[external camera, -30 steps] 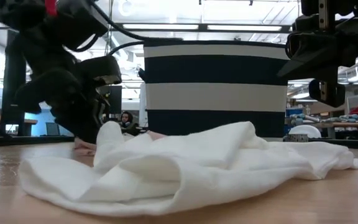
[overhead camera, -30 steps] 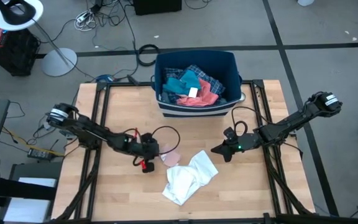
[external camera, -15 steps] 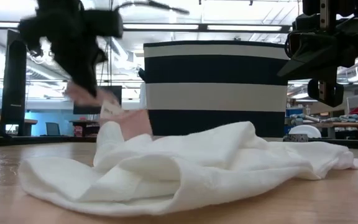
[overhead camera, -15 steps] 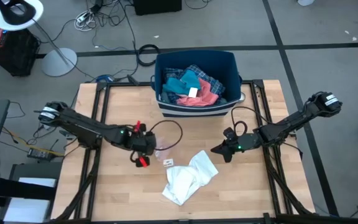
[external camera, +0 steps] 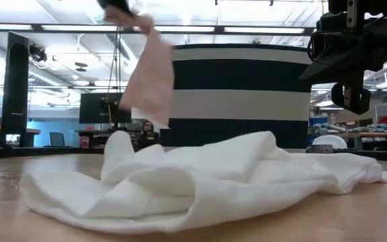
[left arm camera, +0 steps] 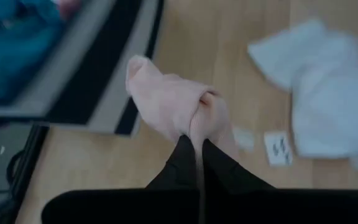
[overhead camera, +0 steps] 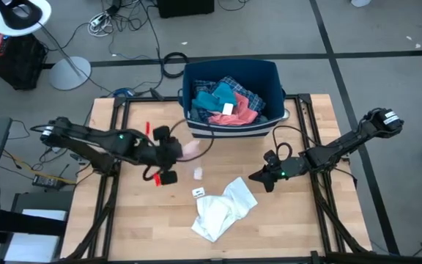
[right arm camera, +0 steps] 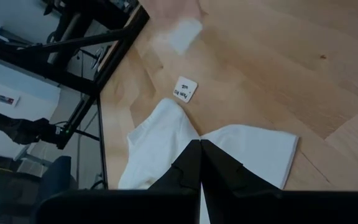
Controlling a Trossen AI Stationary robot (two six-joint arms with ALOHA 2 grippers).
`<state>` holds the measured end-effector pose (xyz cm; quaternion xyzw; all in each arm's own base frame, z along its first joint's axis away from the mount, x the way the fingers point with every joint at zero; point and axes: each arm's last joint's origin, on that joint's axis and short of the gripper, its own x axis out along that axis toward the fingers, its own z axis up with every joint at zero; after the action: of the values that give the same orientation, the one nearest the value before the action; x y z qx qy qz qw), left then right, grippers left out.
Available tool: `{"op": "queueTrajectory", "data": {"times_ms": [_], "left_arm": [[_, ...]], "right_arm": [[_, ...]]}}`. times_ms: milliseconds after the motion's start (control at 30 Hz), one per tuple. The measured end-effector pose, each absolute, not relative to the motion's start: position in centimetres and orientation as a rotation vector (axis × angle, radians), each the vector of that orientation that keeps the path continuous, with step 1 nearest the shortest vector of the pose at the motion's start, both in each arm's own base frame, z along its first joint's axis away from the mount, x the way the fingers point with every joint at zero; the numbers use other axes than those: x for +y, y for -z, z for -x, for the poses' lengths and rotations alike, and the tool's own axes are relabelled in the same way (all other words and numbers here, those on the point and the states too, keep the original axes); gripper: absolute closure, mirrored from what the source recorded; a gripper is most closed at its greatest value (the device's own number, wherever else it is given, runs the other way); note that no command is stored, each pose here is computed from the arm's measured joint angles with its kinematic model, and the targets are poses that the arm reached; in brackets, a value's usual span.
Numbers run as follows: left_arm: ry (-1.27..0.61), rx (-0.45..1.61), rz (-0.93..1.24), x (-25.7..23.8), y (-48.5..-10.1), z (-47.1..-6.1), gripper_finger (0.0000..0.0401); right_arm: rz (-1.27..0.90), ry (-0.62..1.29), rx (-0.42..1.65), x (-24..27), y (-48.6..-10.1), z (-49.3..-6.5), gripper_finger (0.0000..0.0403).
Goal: Sort clothes
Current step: Put the light pink socks into the blue bin
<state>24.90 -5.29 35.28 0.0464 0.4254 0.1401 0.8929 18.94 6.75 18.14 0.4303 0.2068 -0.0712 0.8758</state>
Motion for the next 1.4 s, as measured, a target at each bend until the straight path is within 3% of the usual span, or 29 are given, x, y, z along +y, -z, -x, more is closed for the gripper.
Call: {"op": "queueTrajectory", "data": {"times_ms": [367,667,1100,1400], "left_arm": [[-0.380,0.606,0.005,-1.8,-43.2,-25.0,0.0401],[-0.436,0.339,-0.067,3.4,-48.5,-26.2,0.0401],[-0.386,0.311,-0.105,12.8,-48.0,-32.7,0.0401],[-0.357,0.385,-0.050,18.4,-43.3,-36.8,0.0401]], "right_arm": [[-0.894,0.132,0.410,6.8,-18.4,-19.0,0.0394],[-0.897,0.130,0.406,6.8,-18.4,-19.1,0.0394],[-0.929,0.155,0.378,6.7,-18.5,-19.1,0.0394],[-0.938,0.189,0.355,6.6,-18.5,-19.1,0.0394]]}}
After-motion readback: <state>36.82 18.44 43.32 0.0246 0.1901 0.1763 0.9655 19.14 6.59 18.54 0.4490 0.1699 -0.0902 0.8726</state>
